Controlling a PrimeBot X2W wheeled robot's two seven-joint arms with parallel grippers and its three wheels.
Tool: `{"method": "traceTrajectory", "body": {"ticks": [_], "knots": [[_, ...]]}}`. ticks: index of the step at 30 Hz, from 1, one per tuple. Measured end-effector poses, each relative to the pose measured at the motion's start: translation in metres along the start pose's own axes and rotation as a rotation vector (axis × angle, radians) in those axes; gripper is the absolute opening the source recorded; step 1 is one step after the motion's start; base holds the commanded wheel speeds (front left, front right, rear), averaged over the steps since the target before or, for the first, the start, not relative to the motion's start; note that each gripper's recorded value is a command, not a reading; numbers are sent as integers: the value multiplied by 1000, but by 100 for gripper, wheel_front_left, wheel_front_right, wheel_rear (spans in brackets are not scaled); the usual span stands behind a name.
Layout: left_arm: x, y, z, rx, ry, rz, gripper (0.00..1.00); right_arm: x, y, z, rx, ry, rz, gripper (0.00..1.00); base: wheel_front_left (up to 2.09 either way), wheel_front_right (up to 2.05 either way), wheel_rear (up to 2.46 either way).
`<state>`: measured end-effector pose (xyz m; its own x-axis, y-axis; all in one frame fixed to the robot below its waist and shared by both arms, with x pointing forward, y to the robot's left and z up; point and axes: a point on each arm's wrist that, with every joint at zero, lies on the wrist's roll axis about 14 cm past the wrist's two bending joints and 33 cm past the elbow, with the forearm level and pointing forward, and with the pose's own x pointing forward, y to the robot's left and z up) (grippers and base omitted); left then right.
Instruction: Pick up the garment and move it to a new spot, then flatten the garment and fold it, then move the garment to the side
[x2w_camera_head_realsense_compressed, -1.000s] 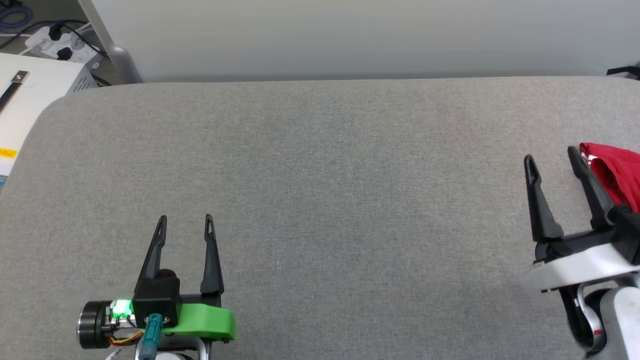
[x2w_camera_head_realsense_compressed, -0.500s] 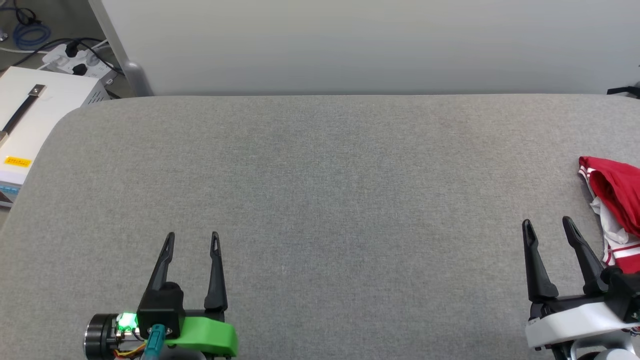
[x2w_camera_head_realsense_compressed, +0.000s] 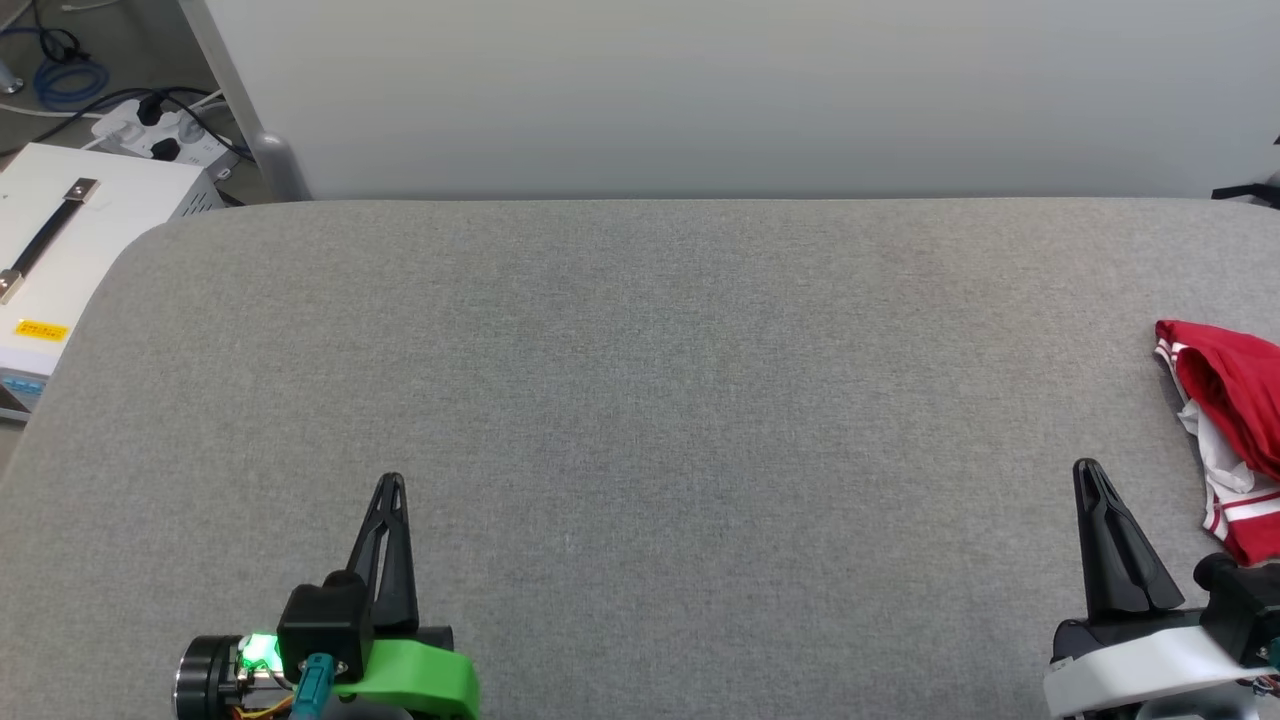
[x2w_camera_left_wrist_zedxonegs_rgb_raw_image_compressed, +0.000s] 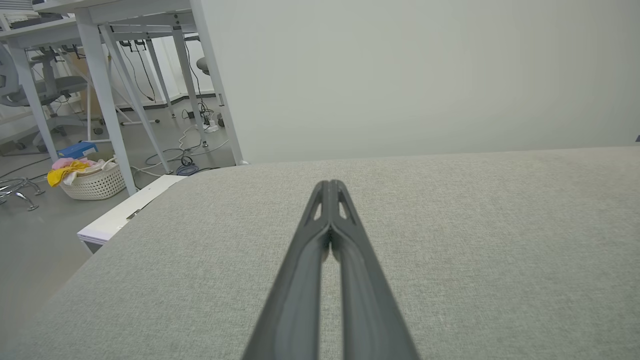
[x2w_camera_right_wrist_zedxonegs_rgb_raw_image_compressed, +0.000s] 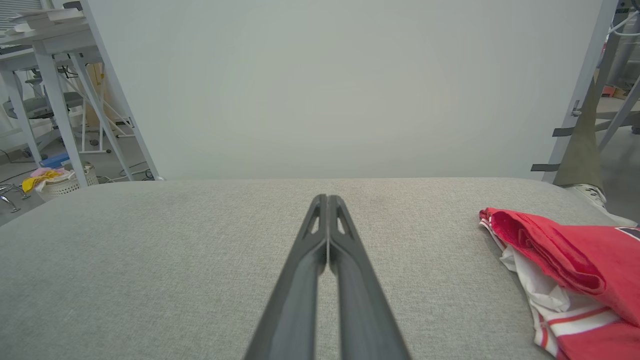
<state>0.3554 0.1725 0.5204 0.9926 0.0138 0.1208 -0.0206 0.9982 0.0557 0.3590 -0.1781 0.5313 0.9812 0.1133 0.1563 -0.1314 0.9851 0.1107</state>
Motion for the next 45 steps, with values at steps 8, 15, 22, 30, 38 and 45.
{"method": "traceTrajectory", "body": {"ticks": [8,15,22,30,38,45], "knots": [[0,0,-1,-1,11,-2,0,0,1,-2,-10,16,1,0,0,0,0],[1,2,-2,-3,24,1,0,-1,2,-3,-17,27,2,0,0,0,0],[1,2,-3,-5,34,0,0,-1,3,-4,-23,38,3,0,0,0,0],[1,2,-3,-4,42,-4,0,1,4,-4,-35,48,5,0,0,0,0],[2,2,-4,-5,55,-5,0,1,5,-6,-47,61,6,0,0,0,0],[2,3,-5,-6,64,-2,0,1,6,-7,-52,70,6,0,0,0,0]]}}
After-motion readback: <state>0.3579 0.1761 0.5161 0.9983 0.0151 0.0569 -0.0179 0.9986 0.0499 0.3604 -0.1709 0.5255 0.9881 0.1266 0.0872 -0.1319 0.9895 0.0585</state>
